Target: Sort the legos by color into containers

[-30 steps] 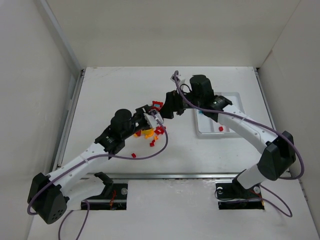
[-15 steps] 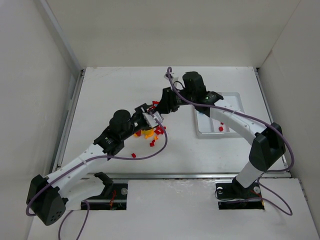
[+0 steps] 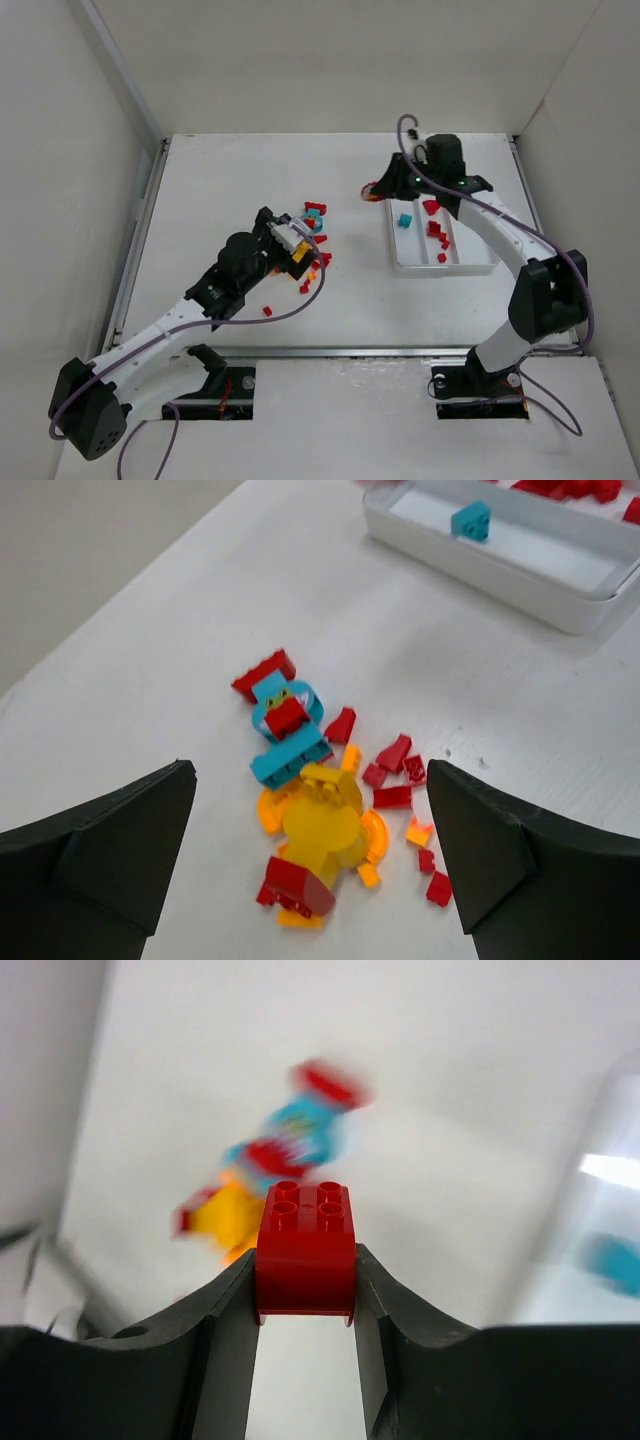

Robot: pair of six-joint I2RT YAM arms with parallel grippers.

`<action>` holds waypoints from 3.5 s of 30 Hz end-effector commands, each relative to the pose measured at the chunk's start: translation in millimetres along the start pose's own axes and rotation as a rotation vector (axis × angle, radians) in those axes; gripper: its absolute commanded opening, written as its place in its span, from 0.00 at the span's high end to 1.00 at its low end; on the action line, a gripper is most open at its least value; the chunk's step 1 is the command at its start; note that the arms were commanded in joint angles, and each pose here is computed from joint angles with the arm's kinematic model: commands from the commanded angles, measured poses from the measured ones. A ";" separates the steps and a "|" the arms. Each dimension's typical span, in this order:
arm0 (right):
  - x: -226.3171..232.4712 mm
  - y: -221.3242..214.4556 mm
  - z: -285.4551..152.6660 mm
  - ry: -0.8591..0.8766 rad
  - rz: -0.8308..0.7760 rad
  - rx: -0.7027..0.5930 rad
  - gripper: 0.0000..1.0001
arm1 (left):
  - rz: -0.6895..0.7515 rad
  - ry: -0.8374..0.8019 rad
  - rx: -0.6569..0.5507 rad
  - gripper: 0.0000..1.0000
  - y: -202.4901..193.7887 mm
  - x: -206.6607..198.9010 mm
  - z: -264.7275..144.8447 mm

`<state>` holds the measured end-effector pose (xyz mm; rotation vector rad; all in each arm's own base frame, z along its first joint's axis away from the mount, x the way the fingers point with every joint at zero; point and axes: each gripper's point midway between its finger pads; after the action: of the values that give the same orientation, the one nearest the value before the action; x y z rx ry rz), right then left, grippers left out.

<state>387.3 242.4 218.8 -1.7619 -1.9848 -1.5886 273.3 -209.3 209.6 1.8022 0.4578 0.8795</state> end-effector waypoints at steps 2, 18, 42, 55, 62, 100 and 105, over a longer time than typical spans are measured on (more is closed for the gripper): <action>-110.3 47.7 -45.1 -0.404 0.117 -0.241 1.00 | -0.143 0.125 0.110 0.00 -38.5 5.6 -11.4; -246.8 54.3 -34.7 -0.754 0.357 -0.334 0.99 | -0.182 0.212 0.169 0.00 -84.7 16.7 -29.2; -168.2 38.4 -69.4 -0.664 0.054 -0.266 0.30 | -0.197 0.245 0.150 0.00 -87.3 28.7 -32.5; -15.4 -99.7 77.9 -0.267 -0.521 0.226 0.38 | -0.217 0.365 0.160 0.06 -101.0 50.9 -42.7; 13.2 -120.7 108.9 -0.162 -0.518 0.236 0.38 | -0.215 0.388 0.159 0.30 -102.1 59.1 -46.3; -17.7 -70.6 63.7 -0.347 -0.325 0.047 1.00 | -0.209 0.376 0.167 0.20 -106.3 57.1 -46.4; -88.8 -10.4 -10.9 -0.567 -0.035 -0.215 1.00 | -0.208 0.371 0.146 0.19 -101.3 57.4 -46.0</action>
<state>382.3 231.6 134.2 -2.1062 -2.4371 -1.3298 281.6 -99.6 128.3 1.7587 0.9885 1.0308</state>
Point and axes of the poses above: each gripper's point midway between its finger pads, its own z axis out along the fingers, its own x axis along the line the jaws close on, y = z × x, and after that the axes turned 4 degrees about z, right-handed
